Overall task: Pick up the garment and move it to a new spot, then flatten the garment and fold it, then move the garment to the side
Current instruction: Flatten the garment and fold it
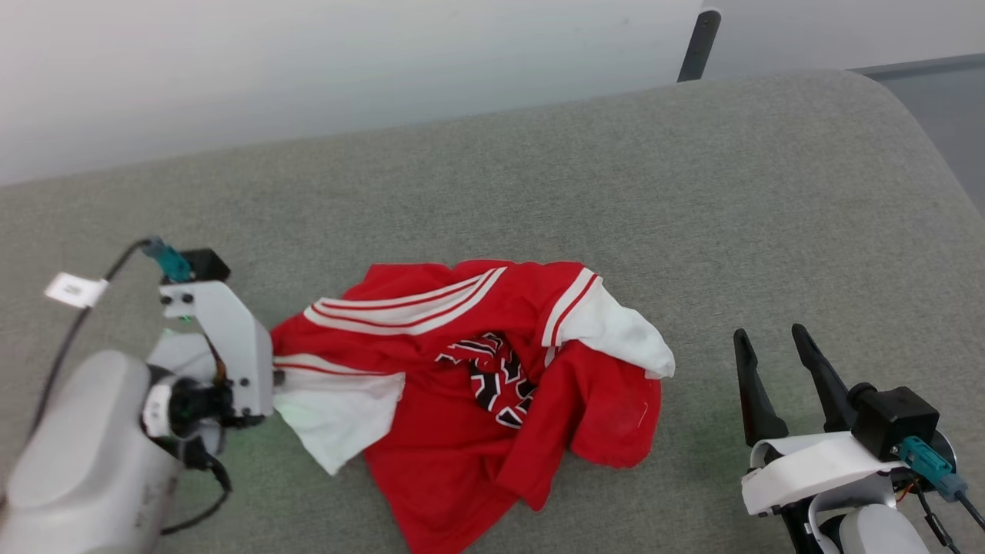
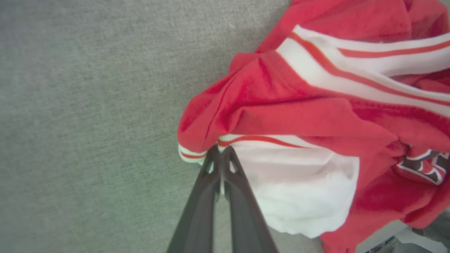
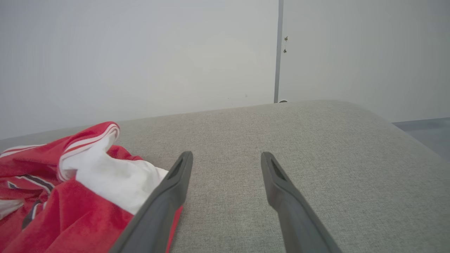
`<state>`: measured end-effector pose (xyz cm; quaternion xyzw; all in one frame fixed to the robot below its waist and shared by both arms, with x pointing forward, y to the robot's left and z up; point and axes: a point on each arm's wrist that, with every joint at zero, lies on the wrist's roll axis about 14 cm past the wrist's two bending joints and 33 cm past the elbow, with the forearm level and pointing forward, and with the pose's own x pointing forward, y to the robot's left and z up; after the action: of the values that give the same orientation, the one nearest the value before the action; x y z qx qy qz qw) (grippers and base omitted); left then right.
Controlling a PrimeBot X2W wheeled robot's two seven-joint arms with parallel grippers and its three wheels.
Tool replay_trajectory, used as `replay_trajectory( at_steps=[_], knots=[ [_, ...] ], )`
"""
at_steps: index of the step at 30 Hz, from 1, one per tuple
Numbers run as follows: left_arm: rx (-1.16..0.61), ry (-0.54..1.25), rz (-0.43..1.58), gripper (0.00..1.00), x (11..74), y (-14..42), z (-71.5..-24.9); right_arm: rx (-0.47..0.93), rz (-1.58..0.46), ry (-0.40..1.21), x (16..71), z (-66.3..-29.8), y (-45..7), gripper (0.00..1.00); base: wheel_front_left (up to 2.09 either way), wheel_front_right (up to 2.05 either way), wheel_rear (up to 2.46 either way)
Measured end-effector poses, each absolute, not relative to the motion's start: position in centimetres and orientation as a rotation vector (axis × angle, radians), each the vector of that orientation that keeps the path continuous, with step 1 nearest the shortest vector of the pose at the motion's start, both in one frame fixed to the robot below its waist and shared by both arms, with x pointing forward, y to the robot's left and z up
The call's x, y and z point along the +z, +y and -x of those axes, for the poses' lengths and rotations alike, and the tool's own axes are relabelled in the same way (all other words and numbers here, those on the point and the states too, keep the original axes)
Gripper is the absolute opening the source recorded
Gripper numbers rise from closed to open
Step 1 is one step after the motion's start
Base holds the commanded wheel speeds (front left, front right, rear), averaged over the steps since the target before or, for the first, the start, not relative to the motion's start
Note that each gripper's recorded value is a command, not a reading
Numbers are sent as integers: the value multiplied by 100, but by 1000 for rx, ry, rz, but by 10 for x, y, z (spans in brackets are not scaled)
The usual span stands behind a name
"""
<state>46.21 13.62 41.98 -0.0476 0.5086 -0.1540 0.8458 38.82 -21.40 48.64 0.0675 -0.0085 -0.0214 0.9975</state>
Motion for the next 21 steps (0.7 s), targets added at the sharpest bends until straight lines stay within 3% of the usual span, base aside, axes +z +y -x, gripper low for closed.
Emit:
replay_trajectory(
  at_steps=[12,21],
  knots=[
    [-219,991,12,0,455,193,-471,-22,-137,-19,487,-387,-207,100,0,0,0],
    [-184,986,-32,0,445,215,-466,-16,-136,-6,483,-384,-204,100,0,0,0]
  ],
)
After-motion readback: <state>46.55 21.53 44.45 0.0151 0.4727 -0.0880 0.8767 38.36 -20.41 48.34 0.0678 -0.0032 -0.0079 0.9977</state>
